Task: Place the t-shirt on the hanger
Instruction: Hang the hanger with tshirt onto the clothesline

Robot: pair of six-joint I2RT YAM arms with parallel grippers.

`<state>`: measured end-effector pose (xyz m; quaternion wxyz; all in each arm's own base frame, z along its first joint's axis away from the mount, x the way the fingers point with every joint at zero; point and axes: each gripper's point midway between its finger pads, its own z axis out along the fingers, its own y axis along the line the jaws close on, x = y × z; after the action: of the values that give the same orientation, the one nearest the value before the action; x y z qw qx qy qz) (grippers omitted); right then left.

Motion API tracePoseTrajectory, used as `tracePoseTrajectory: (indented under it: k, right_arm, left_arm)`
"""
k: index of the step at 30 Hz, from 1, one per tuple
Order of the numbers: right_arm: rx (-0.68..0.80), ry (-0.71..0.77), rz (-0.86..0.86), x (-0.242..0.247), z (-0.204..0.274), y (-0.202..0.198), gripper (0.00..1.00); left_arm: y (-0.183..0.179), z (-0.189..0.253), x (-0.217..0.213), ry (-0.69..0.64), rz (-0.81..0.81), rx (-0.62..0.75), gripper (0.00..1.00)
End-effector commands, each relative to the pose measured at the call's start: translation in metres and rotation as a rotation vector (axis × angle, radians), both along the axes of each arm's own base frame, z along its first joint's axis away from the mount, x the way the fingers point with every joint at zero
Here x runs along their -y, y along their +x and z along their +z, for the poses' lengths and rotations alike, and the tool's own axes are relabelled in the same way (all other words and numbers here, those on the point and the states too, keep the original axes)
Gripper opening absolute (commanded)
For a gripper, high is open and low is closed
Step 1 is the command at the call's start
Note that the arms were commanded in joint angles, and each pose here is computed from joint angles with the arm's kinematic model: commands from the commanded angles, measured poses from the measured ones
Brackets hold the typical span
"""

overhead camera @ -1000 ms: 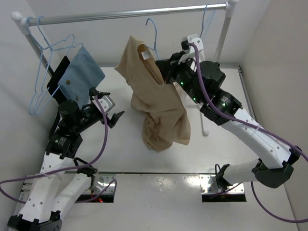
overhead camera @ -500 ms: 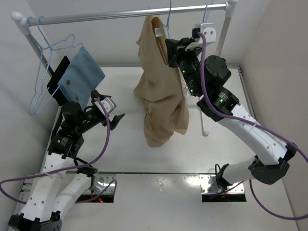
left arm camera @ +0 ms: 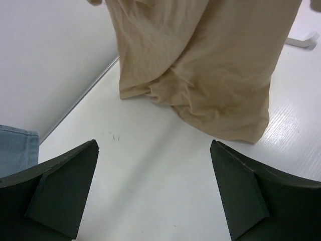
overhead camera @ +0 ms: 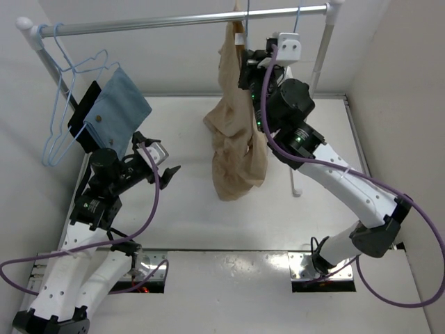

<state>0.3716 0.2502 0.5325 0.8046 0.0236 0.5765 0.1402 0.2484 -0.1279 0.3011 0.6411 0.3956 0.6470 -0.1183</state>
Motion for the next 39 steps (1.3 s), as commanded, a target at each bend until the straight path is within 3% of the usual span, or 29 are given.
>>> tracePoseTrajectory:
  k: [1, 15, 20, 22, 29, 30, 31, 37, 39]
  right_arm:
    - [0.075, 0.061, -0.076, 0.017, 0.032, 0.003, 0.0]
    - [-0.082, 0.009, -0.112, 0.022, -0.038, 0.017, 0.0]
    - [-0.102, -0.031, -0.054, 0.027, -0.038, -0.002, 0.5]
    - [-0.124, -0.068, -0.031, 0.026, -0.045, -0.006, 0.61]
    - [-0.166, -0.16, 0.101, 0.022, -0.066, -0.033, 0.84]
    - [-0.18, -0.17, 0.128, 0.022, -0.07, -0.038, 0.95]
    - [-0.181, -0.174, 0.137, 0.024, -0.071, -0.043, 1.0]
    - [-0.212, -0.193, 0.239, 0.05, -0.101, -0.09, 1.0]
    - [-0.216, -0.131, 0.252, 0.068, -0.103, -0.109, 1.0]
  left_arm:
    - [0.0, 0.009, -0.003, -0.01, 0.009, 0.038, 1.0]
    - [-0.007, 0.01, -0.004, -0.021, 0.01, 0.051, 1.0]
    - [-0.008, 0.01, -0.002, -0.029, 0.002, 0.045, 1.0]
    - [-0.009, 0.006, -0.001, -0.028, -0.007, 0.035, 1.0]
    - [-0.009, 0.001, 0.001, -0.034, -0.015, 0.02, 1.0]
    - [-0.009, 0.001, 0.001, -0.034, -0.015, 0.02, 1.0]
    - [-0.009, -0.003, 0.001, -0.032, -0.015, 0.009, 1.0]
    - [-0.011, -0.038, -0.009, -0.011, 0.04, -0.04, 1.0]
    - [-0.009, -0.047, -0.018, -0.001, 0.095, -0.042, 1.0]
